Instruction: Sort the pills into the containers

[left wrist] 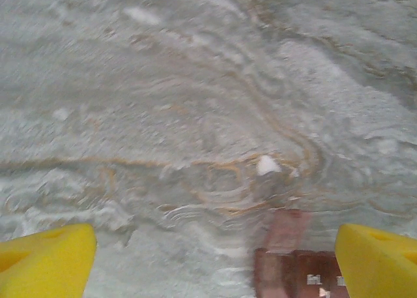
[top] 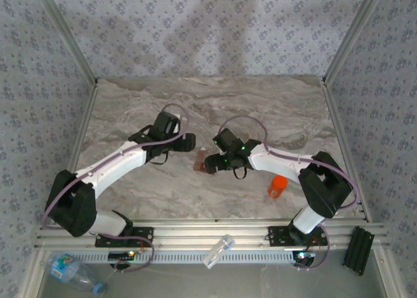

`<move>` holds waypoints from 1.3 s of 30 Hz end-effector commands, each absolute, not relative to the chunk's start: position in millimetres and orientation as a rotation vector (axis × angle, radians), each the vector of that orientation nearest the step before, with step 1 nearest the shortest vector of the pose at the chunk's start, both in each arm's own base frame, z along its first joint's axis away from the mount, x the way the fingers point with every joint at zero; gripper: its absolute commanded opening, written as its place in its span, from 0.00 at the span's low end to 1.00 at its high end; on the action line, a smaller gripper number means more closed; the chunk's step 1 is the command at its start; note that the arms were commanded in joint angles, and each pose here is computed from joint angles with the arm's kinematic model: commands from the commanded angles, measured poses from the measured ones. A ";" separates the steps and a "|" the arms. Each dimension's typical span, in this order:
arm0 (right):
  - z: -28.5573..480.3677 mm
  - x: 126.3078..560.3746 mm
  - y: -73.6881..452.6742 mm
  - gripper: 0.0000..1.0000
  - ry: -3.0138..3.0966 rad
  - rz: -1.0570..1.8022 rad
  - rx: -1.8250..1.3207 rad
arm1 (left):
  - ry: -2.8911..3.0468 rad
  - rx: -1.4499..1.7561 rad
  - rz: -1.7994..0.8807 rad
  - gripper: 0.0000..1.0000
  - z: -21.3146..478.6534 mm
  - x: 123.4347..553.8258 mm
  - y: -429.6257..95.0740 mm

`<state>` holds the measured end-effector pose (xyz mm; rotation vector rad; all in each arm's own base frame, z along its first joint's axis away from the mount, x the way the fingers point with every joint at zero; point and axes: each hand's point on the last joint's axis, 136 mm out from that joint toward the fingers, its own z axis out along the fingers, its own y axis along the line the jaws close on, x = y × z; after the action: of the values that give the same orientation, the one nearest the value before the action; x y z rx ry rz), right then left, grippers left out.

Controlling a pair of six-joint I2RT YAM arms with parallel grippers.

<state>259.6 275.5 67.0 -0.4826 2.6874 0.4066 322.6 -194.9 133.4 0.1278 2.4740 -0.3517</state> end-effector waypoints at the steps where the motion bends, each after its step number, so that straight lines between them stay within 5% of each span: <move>1: 57.7 248.8 272.1 0.91 2.711 0.289 -0.592 | 2.563 0.030 -0.321 0.95 110.1 307.0 -174.6; 18: 24.1 247.6 266.6 0.89 2.775 0.142 -0.665 | 2.786 0.080 -0.177 0.96 42.9 289.9 -175.9; 39: 29.3 275.8 250.2 0.87 2.792 0.196 -0.491 | 2.794 0.177 -0.185 0.96 27.5 292.4 -217.5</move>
<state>269.6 248.6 25.9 -0.5182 2.7887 0.1835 285.8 -209.4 25.3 0.1863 2.8063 -0.1745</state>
